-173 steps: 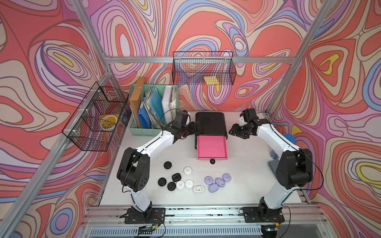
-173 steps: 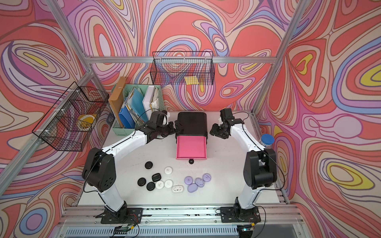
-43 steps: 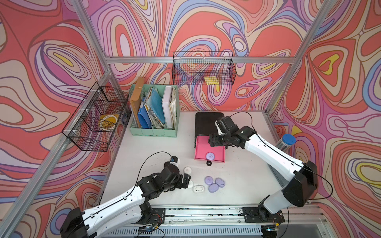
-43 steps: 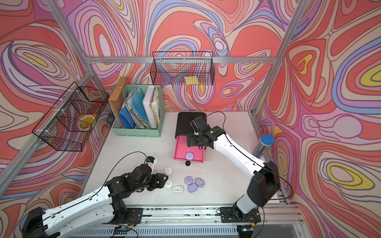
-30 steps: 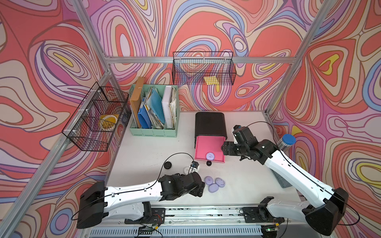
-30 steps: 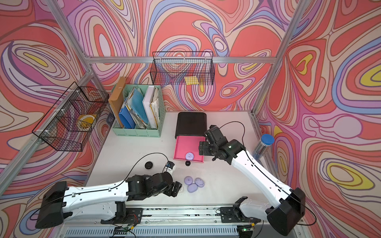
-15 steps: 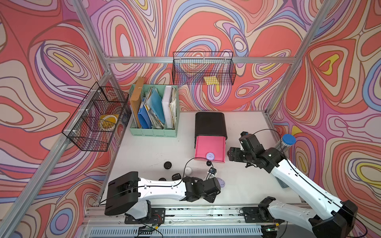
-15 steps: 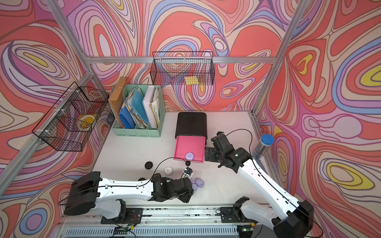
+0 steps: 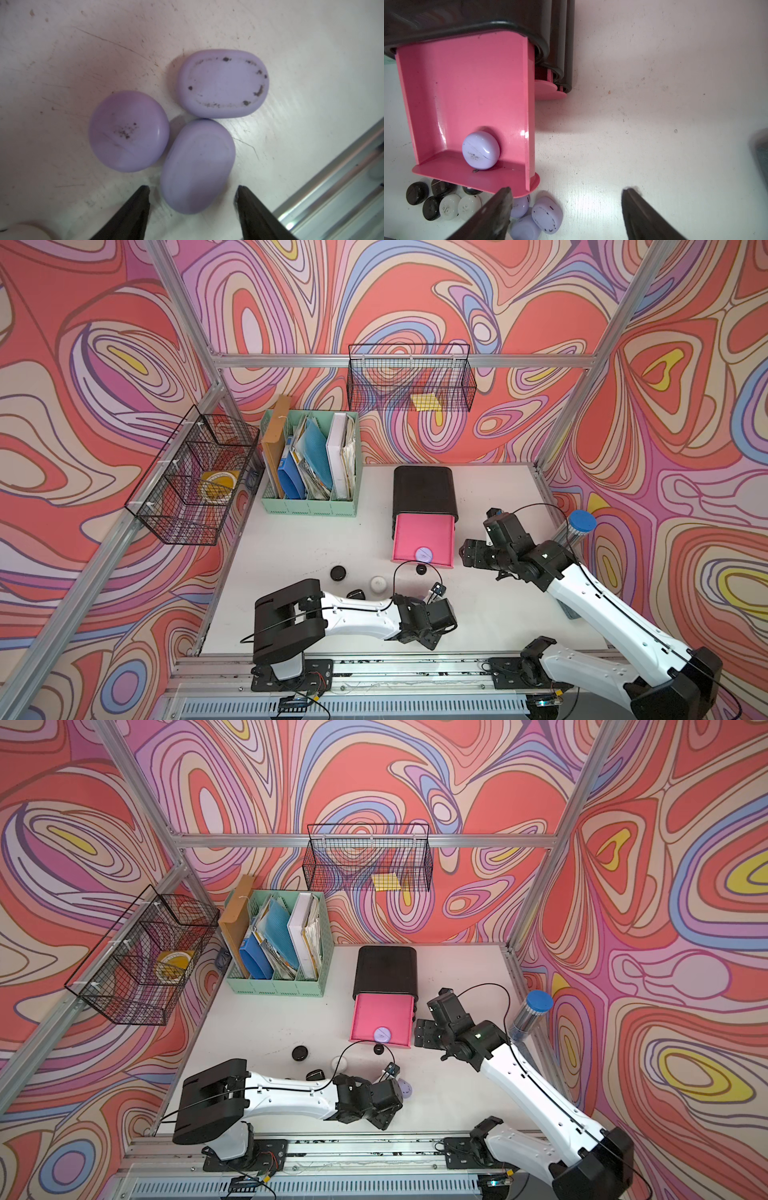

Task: Put the bluetooth earphones in the drawer according to color
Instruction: Pick up the Bluetooth earphone from the center of the board.

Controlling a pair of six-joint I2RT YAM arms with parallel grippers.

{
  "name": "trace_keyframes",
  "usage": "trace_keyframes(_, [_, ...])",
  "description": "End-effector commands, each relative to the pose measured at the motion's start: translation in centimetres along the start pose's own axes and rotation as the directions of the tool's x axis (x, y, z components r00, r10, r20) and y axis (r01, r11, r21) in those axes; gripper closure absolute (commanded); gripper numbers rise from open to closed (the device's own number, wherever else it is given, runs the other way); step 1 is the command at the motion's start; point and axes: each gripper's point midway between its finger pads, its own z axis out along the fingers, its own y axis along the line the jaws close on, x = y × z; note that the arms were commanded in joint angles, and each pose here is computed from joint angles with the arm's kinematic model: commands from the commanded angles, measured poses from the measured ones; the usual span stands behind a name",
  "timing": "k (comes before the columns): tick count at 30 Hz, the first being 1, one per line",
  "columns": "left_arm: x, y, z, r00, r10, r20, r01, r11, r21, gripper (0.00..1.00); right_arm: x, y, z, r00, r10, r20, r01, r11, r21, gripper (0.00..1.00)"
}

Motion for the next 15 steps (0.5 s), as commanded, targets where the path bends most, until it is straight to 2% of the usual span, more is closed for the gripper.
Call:
trace_keyframes(1, [-0.2, -0.2, 0.7, 1.0, 0.017, -0.022, -0.017, 1.0, 0.011, 0.28, 0.0, -0.1, -0.1, 1.0, 0.011, 0.015, -0.011, 1.0, -0.011, 0.16])
trace_keyframes(10, [-0.6, -1.3, 1.9, 0.997, 0.057, -0.046, -0.055, 0.997, 0.045, 0.28, 0.1, -0.2, -0.2, 1.0, 0.008, 0.013, -0.008, 1.0, -0.009, 0.15])
trace_keyframes(13, [-0.5, -1.4, 2.1, 0.996, 0.066, -0.054, -0.064, 0.997, 0.044, 0.32, 0.1, -0.2, -0.2, 1.0, 0.009, 0.014, -0.009, 1.0, -0.011, 0.16])
trace_keyframes(15, [-0.4, -1.3, 2.1, 0.996, 0.069, -0.058, -0.066, 0.997, 0.042, 0.38, 0.2, -0.3, -0.2, 1.0, 0.009, 0.012, -0.009, 1.0, -0.01, 0.16])
